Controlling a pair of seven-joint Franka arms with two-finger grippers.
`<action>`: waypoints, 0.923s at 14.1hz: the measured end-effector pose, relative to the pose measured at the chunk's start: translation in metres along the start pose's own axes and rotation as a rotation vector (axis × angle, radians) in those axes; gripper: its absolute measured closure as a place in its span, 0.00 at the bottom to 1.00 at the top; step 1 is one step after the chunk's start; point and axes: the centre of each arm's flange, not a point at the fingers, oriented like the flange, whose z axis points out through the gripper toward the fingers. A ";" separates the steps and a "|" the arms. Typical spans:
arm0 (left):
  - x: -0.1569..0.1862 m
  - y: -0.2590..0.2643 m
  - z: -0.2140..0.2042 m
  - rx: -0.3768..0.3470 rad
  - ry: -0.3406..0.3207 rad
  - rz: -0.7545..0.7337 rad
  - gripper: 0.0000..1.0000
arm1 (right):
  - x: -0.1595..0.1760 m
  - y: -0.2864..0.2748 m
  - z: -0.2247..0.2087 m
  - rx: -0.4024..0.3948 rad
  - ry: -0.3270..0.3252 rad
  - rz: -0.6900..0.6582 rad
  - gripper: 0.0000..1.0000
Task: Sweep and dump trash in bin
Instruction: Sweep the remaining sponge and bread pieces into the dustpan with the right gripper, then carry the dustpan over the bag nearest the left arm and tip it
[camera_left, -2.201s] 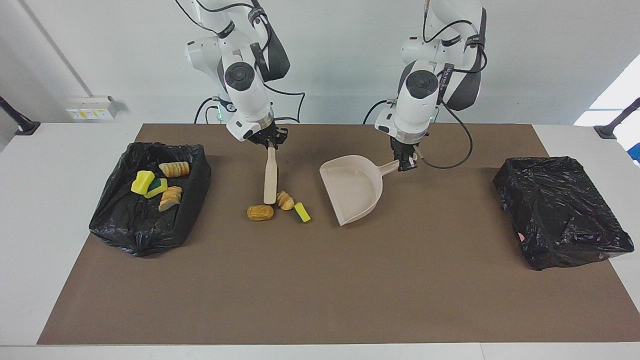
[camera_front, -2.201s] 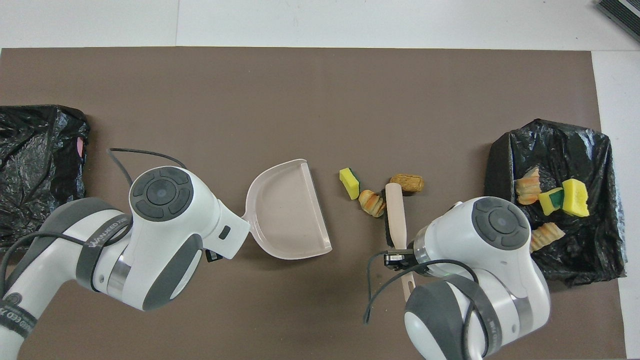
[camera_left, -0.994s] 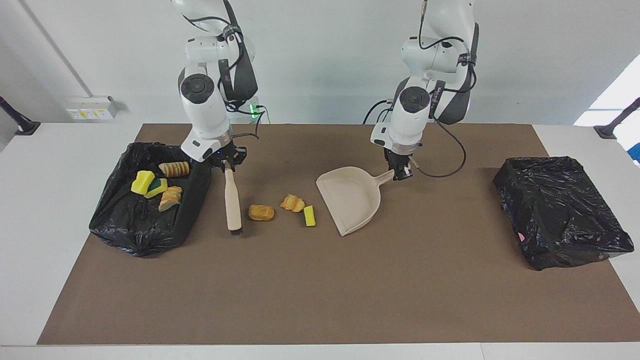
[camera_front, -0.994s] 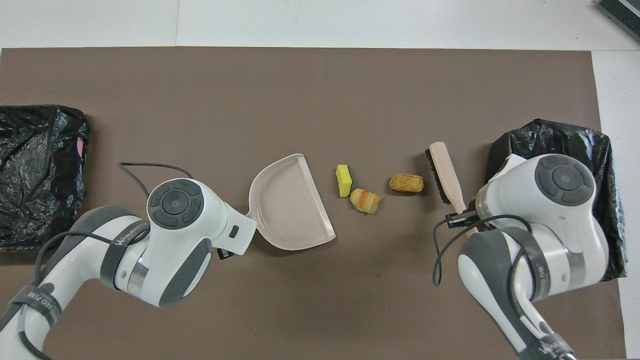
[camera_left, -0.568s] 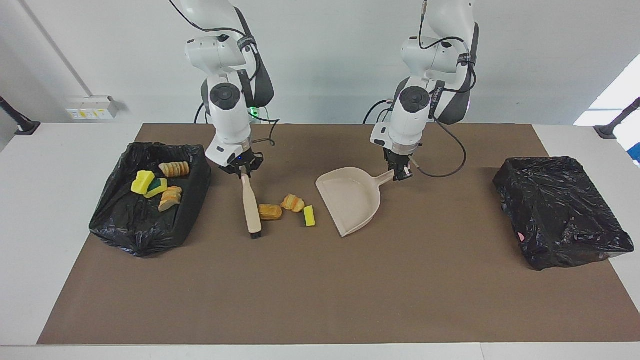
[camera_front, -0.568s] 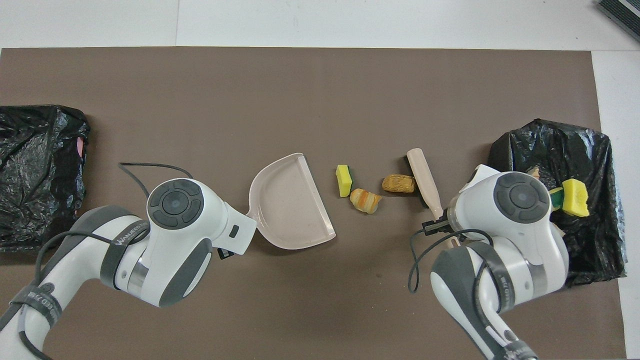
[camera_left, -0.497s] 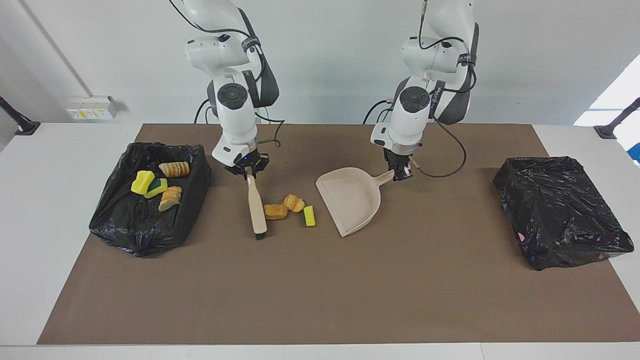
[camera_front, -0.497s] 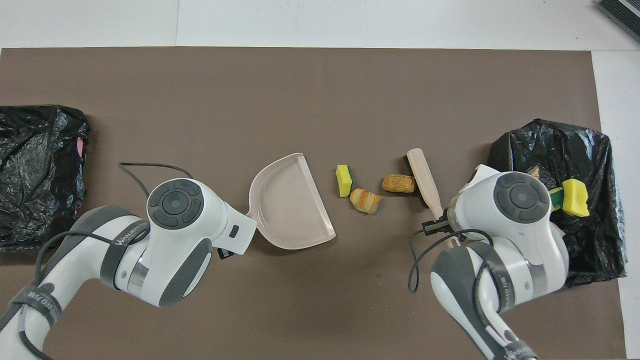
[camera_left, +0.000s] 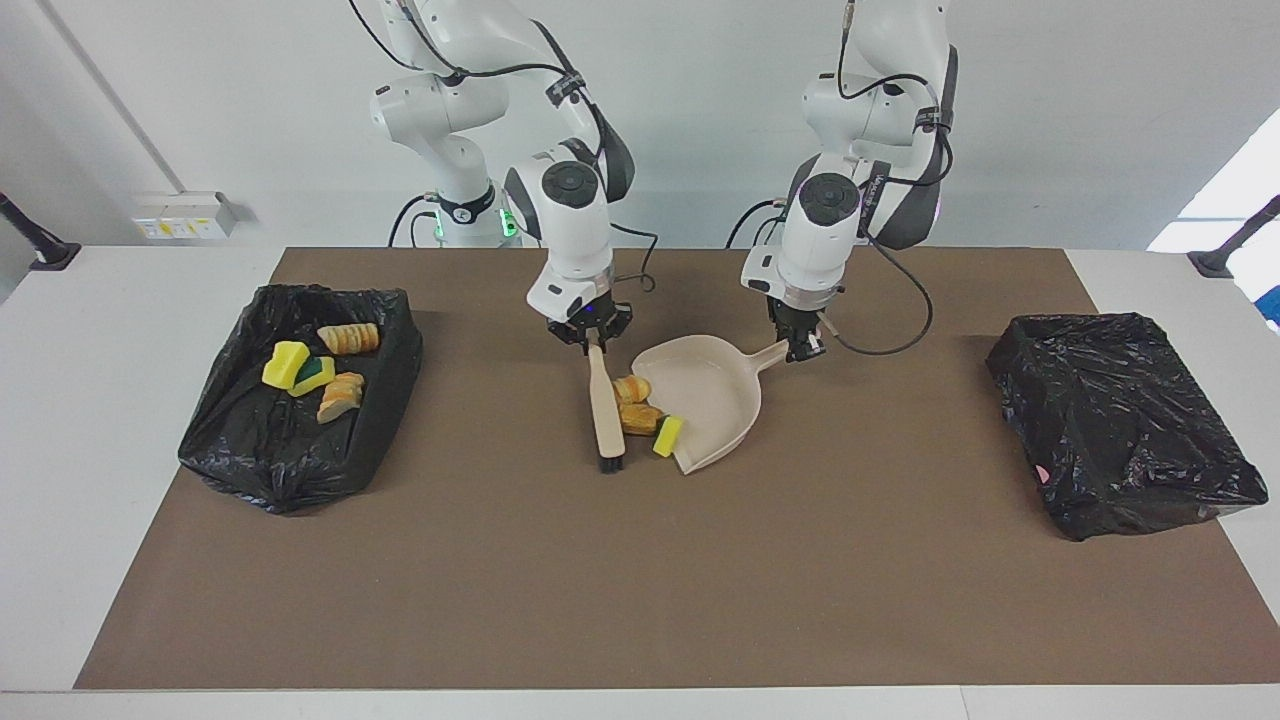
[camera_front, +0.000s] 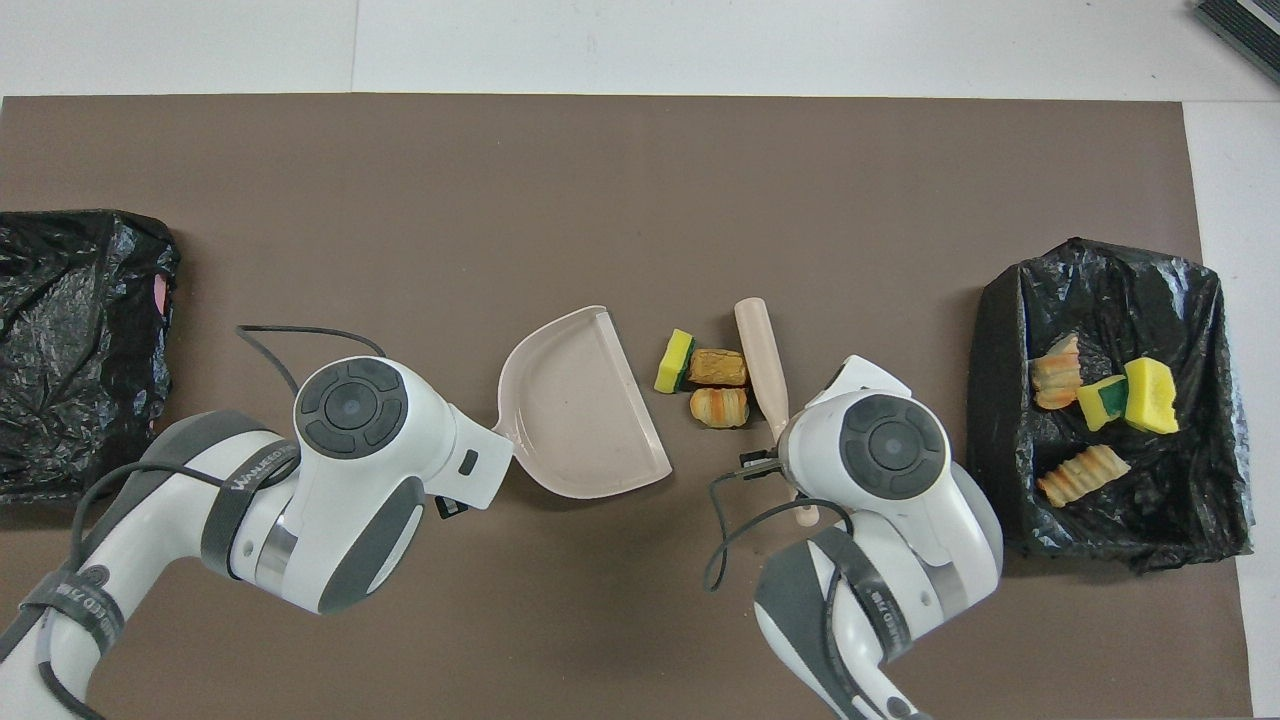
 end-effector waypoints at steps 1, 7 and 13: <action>0.000 0.000 0.000 0.000 0.000 0.000 0.68 | -0.002 -0.014 0.002 0.019 -0.006 -0.008 0.74; -0.001 -0.002 0.000 -0.001 0.000 -0.005 0.68 | -0.009 -0.054 -0.011 0.193 -0.038 -0.088 0.74; -0.018 -0.024 -0.004 0.011 0.021 -0.068 0.68 | 0.000 -0.003 -0.074 0.164 -0.049 -0.056 0.74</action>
